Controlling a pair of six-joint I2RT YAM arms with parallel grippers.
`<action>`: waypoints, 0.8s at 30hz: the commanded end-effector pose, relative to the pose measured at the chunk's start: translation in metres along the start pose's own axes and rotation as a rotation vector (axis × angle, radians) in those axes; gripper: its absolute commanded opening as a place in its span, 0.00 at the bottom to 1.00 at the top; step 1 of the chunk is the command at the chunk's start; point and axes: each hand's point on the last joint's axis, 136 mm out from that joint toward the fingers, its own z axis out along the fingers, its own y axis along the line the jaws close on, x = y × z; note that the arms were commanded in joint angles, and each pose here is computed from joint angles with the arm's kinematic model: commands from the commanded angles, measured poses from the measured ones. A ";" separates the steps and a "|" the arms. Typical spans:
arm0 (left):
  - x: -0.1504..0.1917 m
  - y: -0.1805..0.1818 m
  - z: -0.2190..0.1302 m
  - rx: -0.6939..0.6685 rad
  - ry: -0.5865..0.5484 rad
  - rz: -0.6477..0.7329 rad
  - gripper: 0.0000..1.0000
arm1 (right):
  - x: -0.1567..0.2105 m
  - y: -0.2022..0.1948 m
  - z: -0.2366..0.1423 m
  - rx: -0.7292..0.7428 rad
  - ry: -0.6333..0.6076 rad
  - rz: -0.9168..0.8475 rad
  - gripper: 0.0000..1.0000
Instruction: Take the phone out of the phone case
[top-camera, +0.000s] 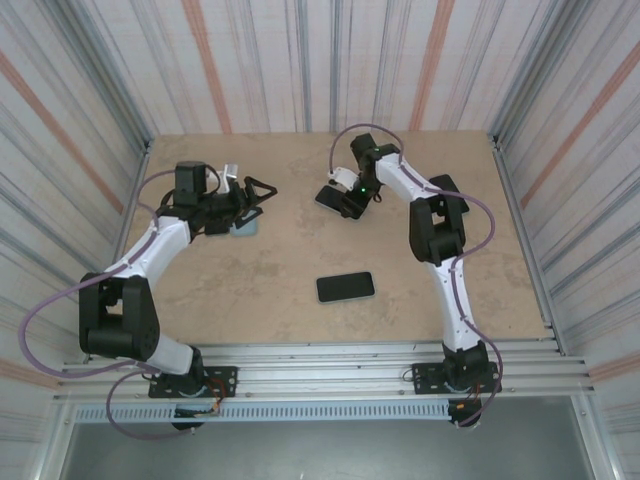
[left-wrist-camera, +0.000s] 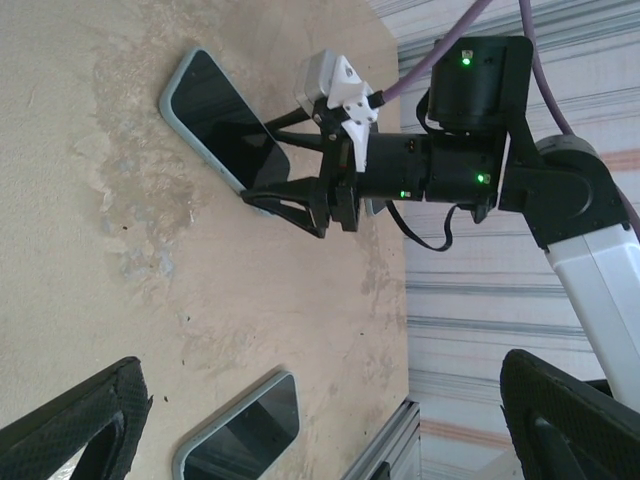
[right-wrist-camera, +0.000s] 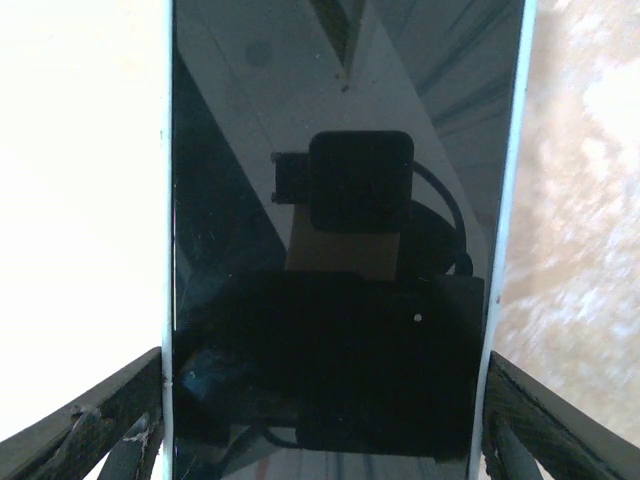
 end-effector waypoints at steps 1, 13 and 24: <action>0.005 0.001 0.004 0.016 0.016 -0.004 0.94 | -0.002 0.009 -0.024 0.048 -0.013 0.029 0.61; 0.005 0.000 0.005 0.024 0.023 0.003 0.94 | 0.010 0.032 -0.008 0.060 0.023 0.065 0.85; 0.005 -0.001 0.004 0.025 0.021 0.005 0.94 | 0.002 0.021 0.002 0.067 0.048 0.111 0.86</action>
